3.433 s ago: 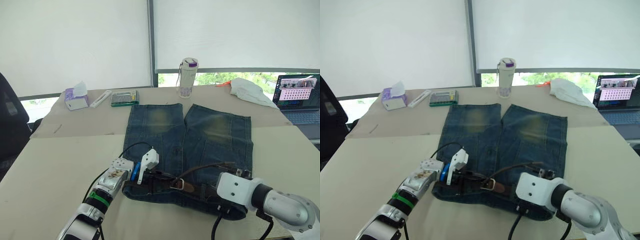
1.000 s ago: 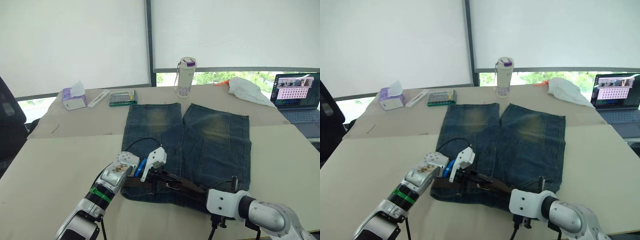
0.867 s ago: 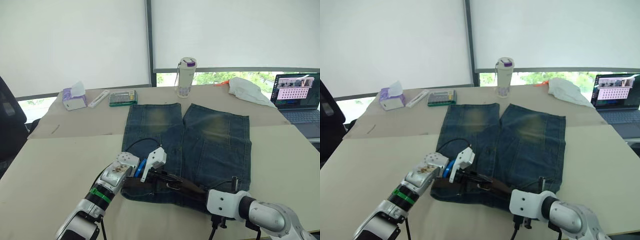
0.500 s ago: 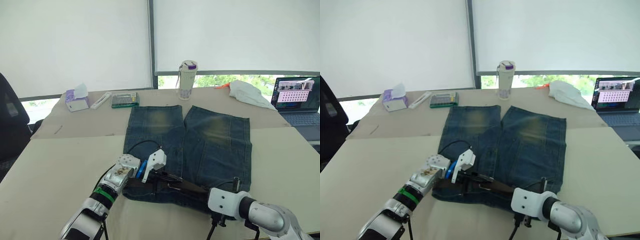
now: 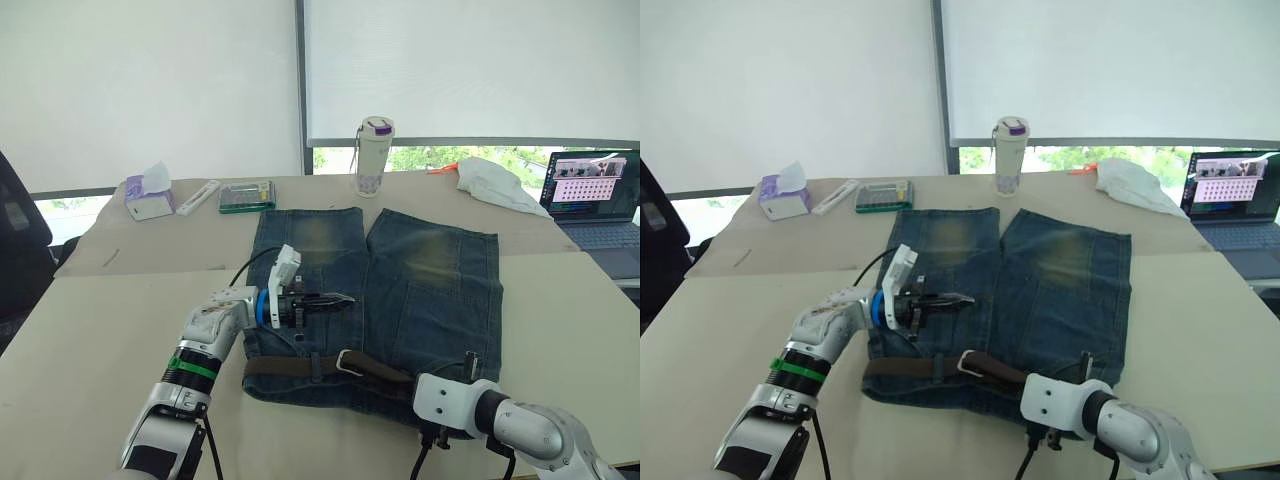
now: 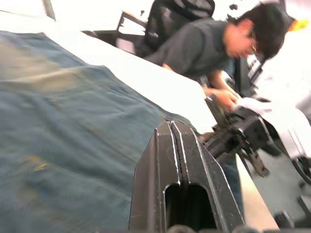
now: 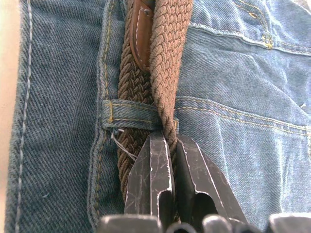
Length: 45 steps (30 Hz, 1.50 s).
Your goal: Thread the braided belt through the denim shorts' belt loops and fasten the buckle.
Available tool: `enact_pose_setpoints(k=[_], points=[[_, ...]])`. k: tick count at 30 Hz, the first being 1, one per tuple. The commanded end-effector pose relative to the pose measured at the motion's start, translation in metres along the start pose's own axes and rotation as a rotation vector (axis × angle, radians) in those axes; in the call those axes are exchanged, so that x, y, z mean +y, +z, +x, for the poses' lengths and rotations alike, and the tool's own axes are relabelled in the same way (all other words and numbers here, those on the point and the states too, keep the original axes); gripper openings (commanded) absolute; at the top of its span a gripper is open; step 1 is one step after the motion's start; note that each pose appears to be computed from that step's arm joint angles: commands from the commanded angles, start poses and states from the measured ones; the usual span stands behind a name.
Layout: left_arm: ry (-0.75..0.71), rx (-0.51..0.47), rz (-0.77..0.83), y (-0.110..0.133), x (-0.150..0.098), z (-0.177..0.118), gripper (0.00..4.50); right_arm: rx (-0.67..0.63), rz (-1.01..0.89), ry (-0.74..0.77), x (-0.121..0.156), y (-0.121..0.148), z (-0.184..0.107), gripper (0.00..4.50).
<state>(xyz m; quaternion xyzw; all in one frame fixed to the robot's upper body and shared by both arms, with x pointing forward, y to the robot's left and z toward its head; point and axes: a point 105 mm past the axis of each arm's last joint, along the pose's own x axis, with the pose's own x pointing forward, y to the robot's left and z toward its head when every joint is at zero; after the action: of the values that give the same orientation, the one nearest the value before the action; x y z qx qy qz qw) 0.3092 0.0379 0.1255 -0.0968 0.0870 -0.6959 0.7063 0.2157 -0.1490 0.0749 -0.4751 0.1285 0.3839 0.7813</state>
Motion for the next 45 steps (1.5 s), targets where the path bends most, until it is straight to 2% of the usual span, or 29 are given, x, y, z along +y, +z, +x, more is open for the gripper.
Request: enact_pose_setpoints(k=[1, 6, 8, 11, 13, 16, 18, 23, 25, 29, 34, 40, 45], points=[[-0.036, 0.084, 0.055, -0.019, -0.008, 0.013, 0.01, 0.021, 0.014, 0.008, 0.003, -0.006, 0.001, 0.0], [-0.002, 0.269, 0.086, -0.064, 0.001, 0.006, 0.01, 0.042, 0.029, 0.0, 0.004, -0.009, -0.001, 0.0], [-0.014, 0.383, 0.131, -0.085, 0.002, -0.003, 0.01, 0.062, 0.035, 0.002, 0.005, -0.012, -0.003, 0.0], [-0.021, 0.469, 0.189, -0.103, 0.005, -0.012, 0.01, 0.108, 0.042, 0.001, 0.006, -0.021, -0.008, 0.0], [-0.014, 0.409, 0.192, -0.097, 0.006, -0.01, 0.01, 0.125, 0.041, 0.001, 0.007, -0.025, -0.01, 0.0], [-0.003, 0.186, 0.121, -0.068, 0.003, -0.002, 0.01, 0.129, 0.041, 0.002, 0.008, -0.026, -0.011, 0.0], [-0.024, 0.111, 0.069, -0.055, -0.004, -0.006, 0.01, 0.128, 0.04, 0.003, 0.008, -0.025, -0.01, 0.0], [-0.04, 0.158, 0.069, -0.064, -0.016, -0.032, 0.01, 0.127, 0.038, 0.012, 0.01, -0.026, -0.009, 0.0], [-0.036, 0.215, 0.088, -0.072, -0.016, -0.038, 0.01, 0.129, 0.038, 0.016, 0.012, -0.027, -0.008, 0.0], [-0.009, 0.341, 0.133, -0.093, -0.01, -0.039, 0.01, 0.14, 0.031, 0.022, 0.012, -0.03, -0.009, 0.0], [0.038, 0.43, 0.151, -0.112, -0.002, -0.039, 0.01, 0.185, 0.012, 0.019, 0.01, -0.037, -0.017, 0.0], [0.063, 0.47, 0.154, -0.12, 0.002, -0.046, 0.01, 0.268, -0.021, 0.005, 0.008, -0.049, -0.032, 0.0], [0.077, 0.457, 0.157, -0.116, 0.005, -0.046, 0.01, 0.283, -0.052, -0.078, -0.012, -0.042, -0.043, 0.0]])
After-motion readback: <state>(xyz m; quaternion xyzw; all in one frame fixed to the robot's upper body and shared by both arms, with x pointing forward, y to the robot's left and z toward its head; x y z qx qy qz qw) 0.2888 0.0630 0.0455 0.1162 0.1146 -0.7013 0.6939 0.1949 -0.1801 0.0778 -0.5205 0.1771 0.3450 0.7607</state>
